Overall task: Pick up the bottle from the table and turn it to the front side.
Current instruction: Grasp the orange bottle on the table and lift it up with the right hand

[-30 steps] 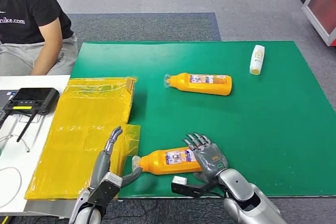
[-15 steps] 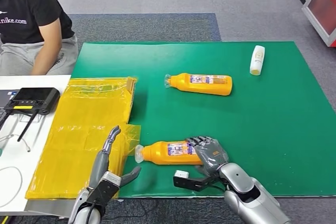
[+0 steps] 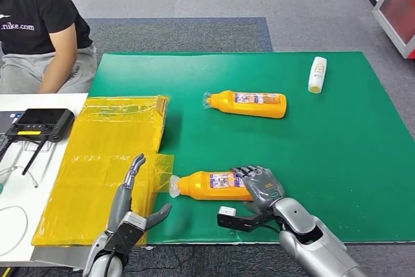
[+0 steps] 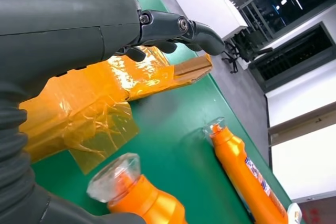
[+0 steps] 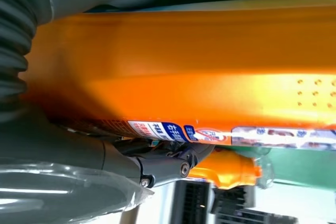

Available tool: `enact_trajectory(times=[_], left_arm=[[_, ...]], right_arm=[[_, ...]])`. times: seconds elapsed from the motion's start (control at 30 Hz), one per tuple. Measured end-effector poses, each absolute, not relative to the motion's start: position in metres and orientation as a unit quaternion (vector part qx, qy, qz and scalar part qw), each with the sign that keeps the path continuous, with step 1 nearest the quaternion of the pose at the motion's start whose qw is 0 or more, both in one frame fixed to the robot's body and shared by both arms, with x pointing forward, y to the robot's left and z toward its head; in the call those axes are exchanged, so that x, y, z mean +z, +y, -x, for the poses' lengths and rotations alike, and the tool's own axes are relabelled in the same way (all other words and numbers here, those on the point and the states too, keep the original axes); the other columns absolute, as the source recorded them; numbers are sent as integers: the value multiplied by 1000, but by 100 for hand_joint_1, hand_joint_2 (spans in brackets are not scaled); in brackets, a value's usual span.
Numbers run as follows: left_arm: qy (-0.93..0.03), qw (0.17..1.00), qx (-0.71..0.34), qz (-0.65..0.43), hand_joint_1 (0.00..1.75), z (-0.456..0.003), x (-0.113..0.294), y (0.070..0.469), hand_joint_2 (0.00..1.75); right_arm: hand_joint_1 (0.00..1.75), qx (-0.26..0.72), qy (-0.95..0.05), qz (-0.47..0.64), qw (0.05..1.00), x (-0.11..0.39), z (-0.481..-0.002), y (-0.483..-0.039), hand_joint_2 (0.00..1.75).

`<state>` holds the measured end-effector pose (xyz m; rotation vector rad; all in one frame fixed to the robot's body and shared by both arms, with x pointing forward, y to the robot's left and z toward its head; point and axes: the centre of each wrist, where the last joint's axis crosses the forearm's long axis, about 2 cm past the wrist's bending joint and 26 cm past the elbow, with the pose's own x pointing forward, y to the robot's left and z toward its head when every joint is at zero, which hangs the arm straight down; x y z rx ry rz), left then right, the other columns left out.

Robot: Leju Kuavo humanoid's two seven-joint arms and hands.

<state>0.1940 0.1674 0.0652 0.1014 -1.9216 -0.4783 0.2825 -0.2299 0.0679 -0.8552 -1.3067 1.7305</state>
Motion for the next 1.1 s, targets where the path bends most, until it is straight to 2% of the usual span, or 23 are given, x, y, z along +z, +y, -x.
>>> enact_trajectory(times=[0.33, 0.7, 0.93, 1.1], left_arm=[[-809, 549, -207, -39, 0, -194, 66, 166, 175], [-810, 548, -207, -37, 0, -196, 67, 165, 175], [-812, 548, -198, -35, 0, -196, 68, 163, 175], [-812, 566, -141, 29, 0, -195, 69, 159, 175]], right_arm=[[175, 579, -610, 290, 458, 70, -254, -202, 175], [175, 554, -637, 278, 458, 73, -247, -194, 175], [175, 464, -708, 214, 488, 82, -239, -182, 175], [175, 411, -741, 188, 496, 90, -233, -176, 175]])
